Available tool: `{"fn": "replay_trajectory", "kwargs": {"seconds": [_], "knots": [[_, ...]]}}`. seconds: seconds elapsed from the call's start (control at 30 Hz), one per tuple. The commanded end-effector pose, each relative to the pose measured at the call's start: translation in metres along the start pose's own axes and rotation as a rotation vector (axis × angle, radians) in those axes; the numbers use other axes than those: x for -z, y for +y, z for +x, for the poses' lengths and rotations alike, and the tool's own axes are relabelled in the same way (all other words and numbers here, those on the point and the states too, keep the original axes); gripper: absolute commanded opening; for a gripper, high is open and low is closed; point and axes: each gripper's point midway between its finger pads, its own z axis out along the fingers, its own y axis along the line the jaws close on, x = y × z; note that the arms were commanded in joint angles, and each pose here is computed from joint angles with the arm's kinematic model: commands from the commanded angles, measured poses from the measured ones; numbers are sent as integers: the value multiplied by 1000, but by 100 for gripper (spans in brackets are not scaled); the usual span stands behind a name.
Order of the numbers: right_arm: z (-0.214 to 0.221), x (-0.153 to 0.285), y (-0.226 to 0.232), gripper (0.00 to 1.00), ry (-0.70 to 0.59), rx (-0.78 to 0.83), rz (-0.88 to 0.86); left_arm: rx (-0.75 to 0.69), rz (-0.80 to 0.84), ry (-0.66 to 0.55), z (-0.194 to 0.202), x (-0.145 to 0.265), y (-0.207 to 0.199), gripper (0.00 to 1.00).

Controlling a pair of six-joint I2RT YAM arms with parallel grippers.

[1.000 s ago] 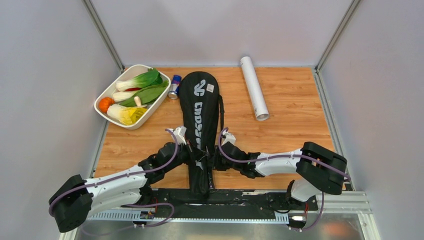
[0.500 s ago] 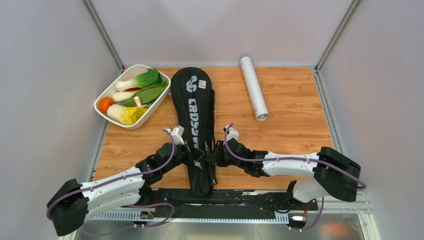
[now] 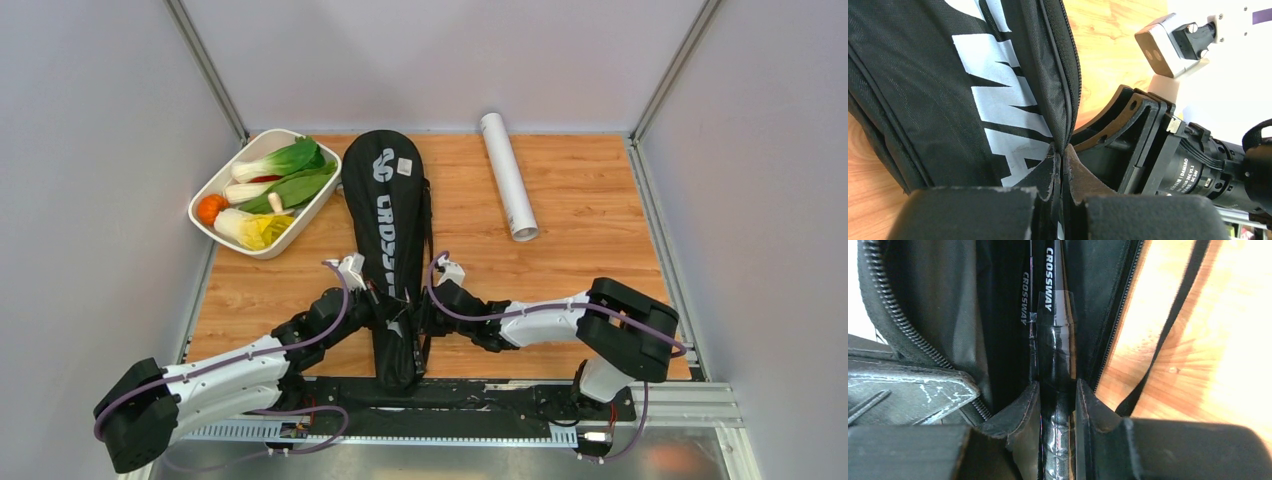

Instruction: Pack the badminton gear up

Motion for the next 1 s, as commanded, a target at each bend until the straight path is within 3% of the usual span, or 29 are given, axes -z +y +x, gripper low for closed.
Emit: {"fn": "replay_trajectory", "kwargs": {"seconds": [0.0, 0.1, 0.23, 0.33, 0.53, 0.73, 0.97], "knots": [[-96, -8, 42, 9, -338, -160, -89, 29, 136, 179, 38, 12, -22, 0], [-96, -7, 43, 12, -333, -155, -88, 14, 132, 170, 40, 12, -16, 1], [-94, -9, 43, 14, -318, -133, -80, -27, 91, 186, 40, 13, -11, 26], [-88, -12, 40, 15, -299, -140, -76, -95, 10, 191, 34, 16, -3, 38], [-82, -13, 34, 15, -288, -162, -72, -182, -144, 194, 22, 25, 10, 40], [-86, -13, 39, 24, -300, -184, -93, -254, -251, 242, 33, 24, 18, 42], [-77, -15, 31, 25, -273, -179, -83, -353, -377, 240, 38, 22, 25, 42]]}}
